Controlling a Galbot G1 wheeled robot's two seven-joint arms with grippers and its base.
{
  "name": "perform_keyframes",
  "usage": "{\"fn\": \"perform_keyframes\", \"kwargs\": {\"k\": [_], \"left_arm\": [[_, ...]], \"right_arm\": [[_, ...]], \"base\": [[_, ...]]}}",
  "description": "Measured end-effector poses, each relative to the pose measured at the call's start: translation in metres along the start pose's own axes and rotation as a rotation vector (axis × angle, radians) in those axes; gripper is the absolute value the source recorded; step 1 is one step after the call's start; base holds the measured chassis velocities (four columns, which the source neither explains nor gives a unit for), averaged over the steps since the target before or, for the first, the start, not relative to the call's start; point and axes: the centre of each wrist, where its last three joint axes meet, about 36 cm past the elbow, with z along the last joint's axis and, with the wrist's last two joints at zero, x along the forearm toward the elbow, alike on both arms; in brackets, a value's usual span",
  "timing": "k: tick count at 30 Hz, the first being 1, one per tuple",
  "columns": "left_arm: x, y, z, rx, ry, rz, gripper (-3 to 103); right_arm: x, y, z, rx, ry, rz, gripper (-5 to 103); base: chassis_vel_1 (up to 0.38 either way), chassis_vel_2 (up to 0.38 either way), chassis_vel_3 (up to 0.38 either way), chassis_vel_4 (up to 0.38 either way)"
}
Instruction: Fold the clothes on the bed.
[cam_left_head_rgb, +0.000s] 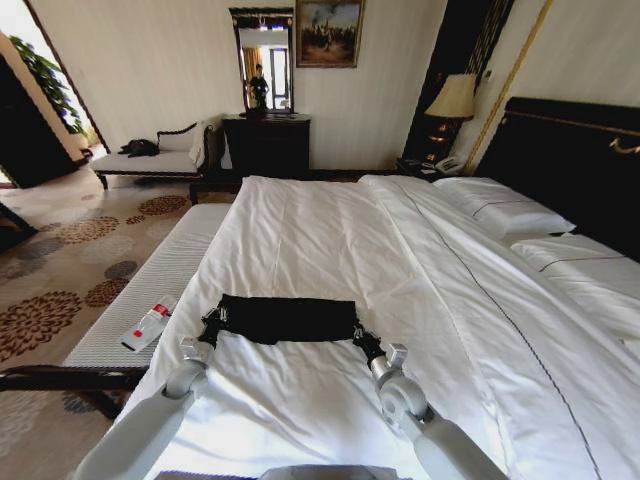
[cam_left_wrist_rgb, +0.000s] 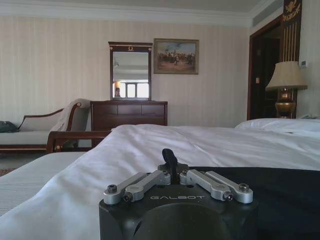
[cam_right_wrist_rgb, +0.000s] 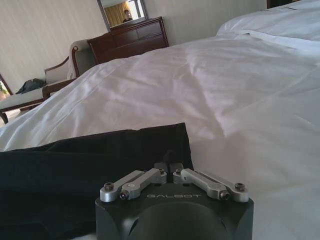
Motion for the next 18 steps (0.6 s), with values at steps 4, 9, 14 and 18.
{"fn": "perform_keyframes", "kwargs": {"k": [4,9,14,18], "left_arm": [[0.002,0.000,0.002,-0.008,-0.001,0.006,3],[0.009,-0.003,0.004,-0.011,0.008,0.015,3],[0.022,-0.004,0.008,-0.017,0.026,0.020,10],[0.032,-0.003,0.007,-0.035,0.034,0.026,26]], "right_arm": [[-0.003,0.001,-0.004,0.001,-0.008,0.002,1],[-0.002,-0.001,-0.006,0.006,-0.006,0.005,1],[0.003,-0.001,0.000,0.019,0.006,0.009,1],[0.009,-0.002,0.001,0.027,0.011,0.010,11]], "base": [[0.000,0.000,0.000,0.000],[0.000,0.000,0.000,0.000],[0.000,0.000,0.000,0.000],[0.000,0.000,0.000,0.000]]}}
